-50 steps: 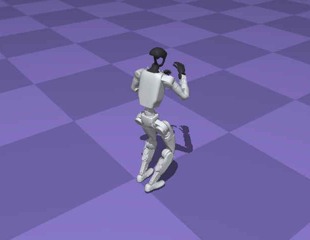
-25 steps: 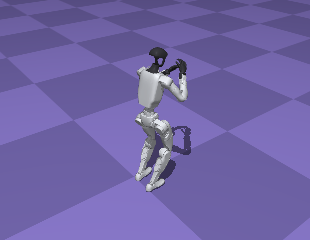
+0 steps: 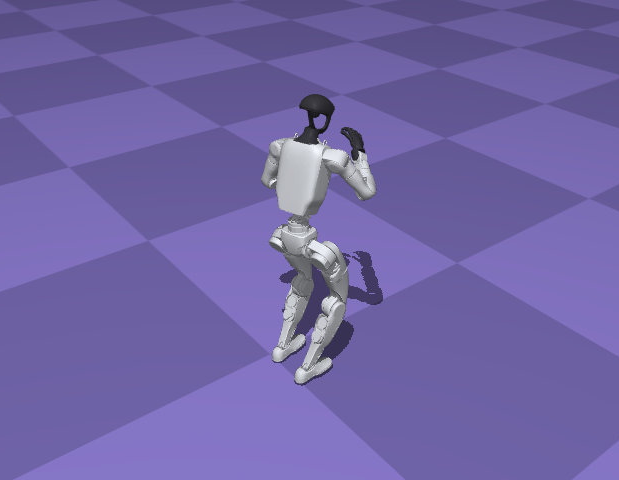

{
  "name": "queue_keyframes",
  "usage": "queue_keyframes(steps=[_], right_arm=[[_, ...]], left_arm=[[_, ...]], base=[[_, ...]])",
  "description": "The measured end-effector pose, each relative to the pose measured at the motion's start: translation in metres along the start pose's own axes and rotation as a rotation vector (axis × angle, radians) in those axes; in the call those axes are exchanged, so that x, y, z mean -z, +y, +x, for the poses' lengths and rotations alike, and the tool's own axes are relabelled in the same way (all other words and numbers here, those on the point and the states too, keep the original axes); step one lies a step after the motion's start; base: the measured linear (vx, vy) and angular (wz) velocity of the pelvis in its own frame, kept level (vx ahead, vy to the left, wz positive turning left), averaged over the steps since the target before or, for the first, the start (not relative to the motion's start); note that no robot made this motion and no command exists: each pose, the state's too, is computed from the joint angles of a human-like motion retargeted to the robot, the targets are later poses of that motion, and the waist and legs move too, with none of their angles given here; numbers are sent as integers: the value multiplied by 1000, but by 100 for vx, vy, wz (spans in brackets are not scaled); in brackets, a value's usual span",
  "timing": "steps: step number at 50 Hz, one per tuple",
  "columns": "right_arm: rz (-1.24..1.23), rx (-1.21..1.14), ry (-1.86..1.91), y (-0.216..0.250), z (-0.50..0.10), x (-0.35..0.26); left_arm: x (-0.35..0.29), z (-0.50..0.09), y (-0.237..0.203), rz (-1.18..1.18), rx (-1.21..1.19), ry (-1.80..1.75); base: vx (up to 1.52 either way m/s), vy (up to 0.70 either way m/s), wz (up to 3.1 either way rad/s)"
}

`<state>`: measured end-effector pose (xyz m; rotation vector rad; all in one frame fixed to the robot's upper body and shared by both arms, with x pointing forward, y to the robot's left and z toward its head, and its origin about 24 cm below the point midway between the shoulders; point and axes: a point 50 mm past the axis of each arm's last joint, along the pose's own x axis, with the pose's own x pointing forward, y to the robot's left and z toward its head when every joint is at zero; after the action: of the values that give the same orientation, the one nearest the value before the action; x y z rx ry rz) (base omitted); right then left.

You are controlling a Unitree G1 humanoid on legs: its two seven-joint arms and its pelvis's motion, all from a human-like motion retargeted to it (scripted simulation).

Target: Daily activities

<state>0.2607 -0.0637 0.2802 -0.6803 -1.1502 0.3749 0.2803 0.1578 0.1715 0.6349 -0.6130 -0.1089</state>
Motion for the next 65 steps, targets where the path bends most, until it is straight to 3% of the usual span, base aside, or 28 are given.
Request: queue_keyframes(steps=[16, 24, 65], right_arm=[[-7, 343, -180, -41, 2, -36], [-68, 491, -109, -60, -21, -25], [-343, 452, 46, -68, -34, 1]], left_arm=[[7, -2, 8, -56, -72, 11], [14, -5, 9, -93, -76, 45], [37, -36, 19, 12, -15, 182]], base=[[0, 0, 0], [0, 0, 0], [0, 0, 0]])
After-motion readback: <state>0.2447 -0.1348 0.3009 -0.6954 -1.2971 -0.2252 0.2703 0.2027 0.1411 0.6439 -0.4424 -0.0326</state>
